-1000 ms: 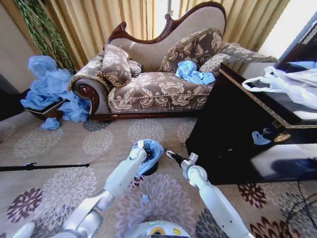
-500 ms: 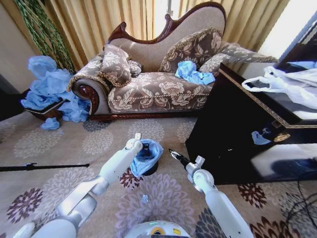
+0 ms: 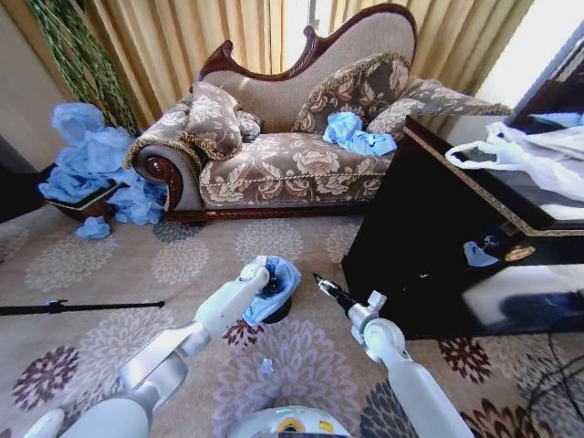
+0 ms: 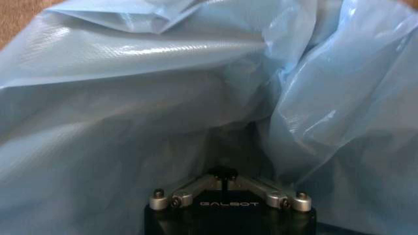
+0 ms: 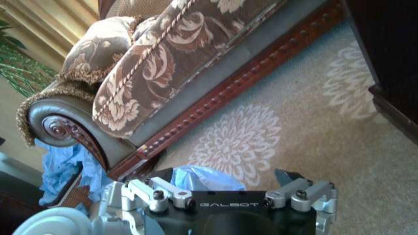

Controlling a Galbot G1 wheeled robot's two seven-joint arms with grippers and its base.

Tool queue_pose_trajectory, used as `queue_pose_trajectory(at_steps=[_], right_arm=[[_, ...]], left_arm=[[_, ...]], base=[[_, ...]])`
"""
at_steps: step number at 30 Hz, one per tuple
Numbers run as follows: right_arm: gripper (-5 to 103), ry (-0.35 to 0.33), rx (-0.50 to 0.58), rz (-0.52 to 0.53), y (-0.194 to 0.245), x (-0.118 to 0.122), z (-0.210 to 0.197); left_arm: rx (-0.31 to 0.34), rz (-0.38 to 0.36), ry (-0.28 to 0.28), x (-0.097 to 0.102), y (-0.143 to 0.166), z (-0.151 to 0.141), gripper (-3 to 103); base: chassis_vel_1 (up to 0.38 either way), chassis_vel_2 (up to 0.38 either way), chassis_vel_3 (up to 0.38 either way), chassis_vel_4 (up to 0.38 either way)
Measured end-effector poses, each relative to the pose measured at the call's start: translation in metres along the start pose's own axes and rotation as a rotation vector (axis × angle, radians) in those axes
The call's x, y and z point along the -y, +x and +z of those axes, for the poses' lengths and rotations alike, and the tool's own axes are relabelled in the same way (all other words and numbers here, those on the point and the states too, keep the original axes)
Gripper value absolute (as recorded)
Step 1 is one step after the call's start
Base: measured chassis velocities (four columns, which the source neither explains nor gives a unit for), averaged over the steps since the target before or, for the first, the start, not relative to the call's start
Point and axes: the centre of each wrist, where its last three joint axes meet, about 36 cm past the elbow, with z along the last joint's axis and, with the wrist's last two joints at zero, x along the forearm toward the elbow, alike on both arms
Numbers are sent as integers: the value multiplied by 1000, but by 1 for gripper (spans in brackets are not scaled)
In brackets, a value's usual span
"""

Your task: Place a garbage bag over the trash bin.

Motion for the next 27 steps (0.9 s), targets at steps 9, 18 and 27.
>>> queue_pose_trajectory(at_steps=[9, 18, 27], right_arm=[[100, -11, 26, 0, 14, 2, -2], [100, -9, 45, 18, 28, 10, -8], [100, -8, 58, 12, 26, 10, -15]], left_arm=[[-21, 3, -41, 9, -8, 5, 0], [-53, 21, -79, 23, -22, 16, 0], [-54, 5, -109, 20, -21, 21, 0]], base=[[0, 0, 0, 0], [0, 0, 0, 0], [0, 0, 0, 0]])
